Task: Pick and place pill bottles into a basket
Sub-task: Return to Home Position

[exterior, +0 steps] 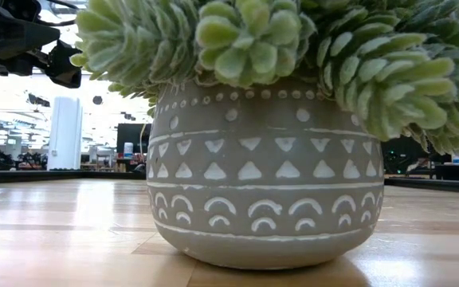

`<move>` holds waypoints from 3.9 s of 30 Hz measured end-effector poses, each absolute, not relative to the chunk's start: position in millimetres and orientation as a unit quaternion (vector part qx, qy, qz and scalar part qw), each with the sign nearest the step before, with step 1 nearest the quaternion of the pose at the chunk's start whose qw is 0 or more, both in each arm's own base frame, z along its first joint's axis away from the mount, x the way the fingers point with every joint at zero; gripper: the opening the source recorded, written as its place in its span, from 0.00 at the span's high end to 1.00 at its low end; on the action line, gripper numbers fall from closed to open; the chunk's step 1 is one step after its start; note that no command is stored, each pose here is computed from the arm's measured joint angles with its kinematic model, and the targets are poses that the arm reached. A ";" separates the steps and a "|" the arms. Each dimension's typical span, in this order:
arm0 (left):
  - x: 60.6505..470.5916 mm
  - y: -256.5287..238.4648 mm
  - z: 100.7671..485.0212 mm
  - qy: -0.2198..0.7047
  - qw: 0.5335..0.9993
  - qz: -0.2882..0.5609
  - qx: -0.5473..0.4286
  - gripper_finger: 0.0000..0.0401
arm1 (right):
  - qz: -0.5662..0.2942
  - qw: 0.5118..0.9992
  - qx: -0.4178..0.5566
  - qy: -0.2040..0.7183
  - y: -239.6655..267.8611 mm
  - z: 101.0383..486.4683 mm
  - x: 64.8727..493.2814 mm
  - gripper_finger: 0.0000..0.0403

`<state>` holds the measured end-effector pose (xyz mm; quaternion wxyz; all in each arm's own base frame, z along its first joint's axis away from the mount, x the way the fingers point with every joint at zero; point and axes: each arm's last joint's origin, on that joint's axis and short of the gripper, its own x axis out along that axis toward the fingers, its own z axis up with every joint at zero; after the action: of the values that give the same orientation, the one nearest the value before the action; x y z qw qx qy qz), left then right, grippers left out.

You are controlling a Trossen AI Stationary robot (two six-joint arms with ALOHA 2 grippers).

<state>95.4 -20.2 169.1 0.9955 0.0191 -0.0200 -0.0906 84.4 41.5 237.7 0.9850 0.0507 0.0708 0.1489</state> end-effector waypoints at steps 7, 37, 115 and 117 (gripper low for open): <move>95.4 -20.2 169.1 -0.020 0.995 -0.091 0.019 0.33 | 0.176 0.983 0.059 0.014 41.1 222.5 76.1 0.34; 95.4 -20.2 169.1 -0.020 0.996 -0.090 0.019 0.33 | 0.227 0.971 0.025 -0.076 50.3 180.8 82.0 0.34; 95.4 -20.1 169.1 -0.020 0.996 -0.090 0.018 0.33 | 0.031 0.999 0.020 0.037 16.4 159.4 102.7 0.34; 95.4 -20.2 169.1 -0.020 0.996 -0.090 0.016 0.33 | 0.031 0.999 0.020 0.037 16.4 159.4 102.7 0.34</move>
<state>95.4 -20.2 169.1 0.9956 0.0163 -0.0198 -0.0898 102.7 16.4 159.4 0.9986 0.0204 0.0371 0.0310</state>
